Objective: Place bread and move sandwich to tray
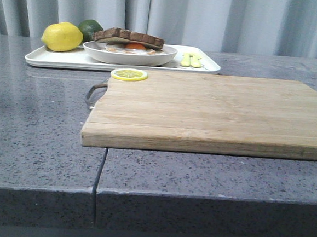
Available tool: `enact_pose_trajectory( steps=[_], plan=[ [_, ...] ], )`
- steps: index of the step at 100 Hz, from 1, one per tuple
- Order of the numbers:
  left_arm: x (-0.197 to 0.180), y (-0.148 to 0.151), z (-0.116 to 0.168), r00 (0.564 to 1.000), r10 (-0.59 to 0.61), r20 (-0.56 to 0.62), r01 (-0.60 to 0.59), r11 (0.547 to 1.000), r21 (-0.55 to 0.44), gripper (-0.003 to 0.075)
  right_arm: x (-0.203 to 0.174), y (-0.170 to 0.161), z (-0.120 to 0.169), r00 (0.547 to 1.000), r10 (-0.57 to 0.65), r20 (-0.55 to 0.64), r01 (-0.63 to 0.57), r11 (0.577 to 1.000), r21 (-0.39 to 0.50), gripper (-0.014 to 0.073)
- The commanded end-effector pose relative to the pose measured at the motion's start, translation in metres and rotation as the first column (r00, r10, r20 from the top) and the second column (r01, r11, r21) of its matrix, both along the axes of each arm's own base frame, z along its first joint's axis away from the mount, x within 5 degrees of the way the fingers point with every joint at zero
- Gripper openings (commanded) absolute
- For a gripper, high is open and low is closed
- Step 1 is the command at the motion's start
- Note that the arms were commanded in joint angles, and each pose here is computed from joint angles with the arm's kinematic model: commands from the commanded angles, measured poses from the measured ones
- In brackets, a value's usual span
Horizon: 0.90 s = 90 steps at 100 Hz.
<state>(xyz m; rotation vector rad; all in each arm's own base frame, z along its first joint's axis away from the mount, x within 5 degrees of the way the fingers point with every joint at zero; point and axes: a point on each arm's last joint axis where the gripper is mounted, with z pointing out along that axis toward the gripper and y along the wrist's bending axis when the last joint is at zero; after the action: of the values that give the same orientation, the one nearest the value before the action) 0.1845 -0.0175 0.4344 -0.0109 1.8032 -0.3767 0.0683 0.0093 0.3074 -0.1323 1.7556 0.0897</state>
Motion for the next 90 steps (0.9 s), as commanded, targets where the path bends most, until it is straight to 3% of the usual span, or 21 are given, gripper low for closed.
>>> enact_pose_trajectory(
  steps=[1, 14, 29, 51, 81, 90],
  plan=[
    [-0.028, 0.004, -0.001, 0.987, 0.072, 0.144, -0.066, 0.997, -0.044, 0.0242, 0.001, 0.0, 0.015, 0.995, -0.005, 0.099, 0.005, 1.0, 0.004, 0.0427],
    [-0.058, 0.007, -0.032, 0.975, 0.122, 0.187, -0.114, 0.992, -0.055, 0.0242, 0.001, 0.0, 0.015, 0.995, -0.005, 0.099, 0.005, 1.0, 0.004, 0.0427],
    [-0.086, 0.009, -0.063, 0.958, 0.137, 0.251, -0.148, 0.989, 0.026, 0.0242, 0.001, 0.0, 0.015, 0.995, -0.005, 0.099, 0.005, 1.0, 0.004, 0.0427],
    [-0.105, 0.008, -0.104, 0.963, 0.138, 0.233, -0.15, 0.988, 0.034, 0.0242, 0.001, 0.0, 0.014, 0.994, -0.004, 0.107, 0.005, 1.0, -0.005, 0.041],
    [-0.104, 0.007, -0.126, 0.975, 0.134, 0.177, -0.143, 0.989, 0.043, 0.0237, 0.005, 0.0, 0.003, 0.992, -0.002, 0.126, 0.003, 1.0, -0.009, 0.0121],
    [-0.104, 0.008, -0.13, 0.976, 0.135, 0.169, -0.144, 0.989, 0.043, 0.0188, 0.005, 0.0, 0.003, 0.993, -0.002, 0.118, 0.004, 1.0, -0.01, 0.0021]
  ],
)
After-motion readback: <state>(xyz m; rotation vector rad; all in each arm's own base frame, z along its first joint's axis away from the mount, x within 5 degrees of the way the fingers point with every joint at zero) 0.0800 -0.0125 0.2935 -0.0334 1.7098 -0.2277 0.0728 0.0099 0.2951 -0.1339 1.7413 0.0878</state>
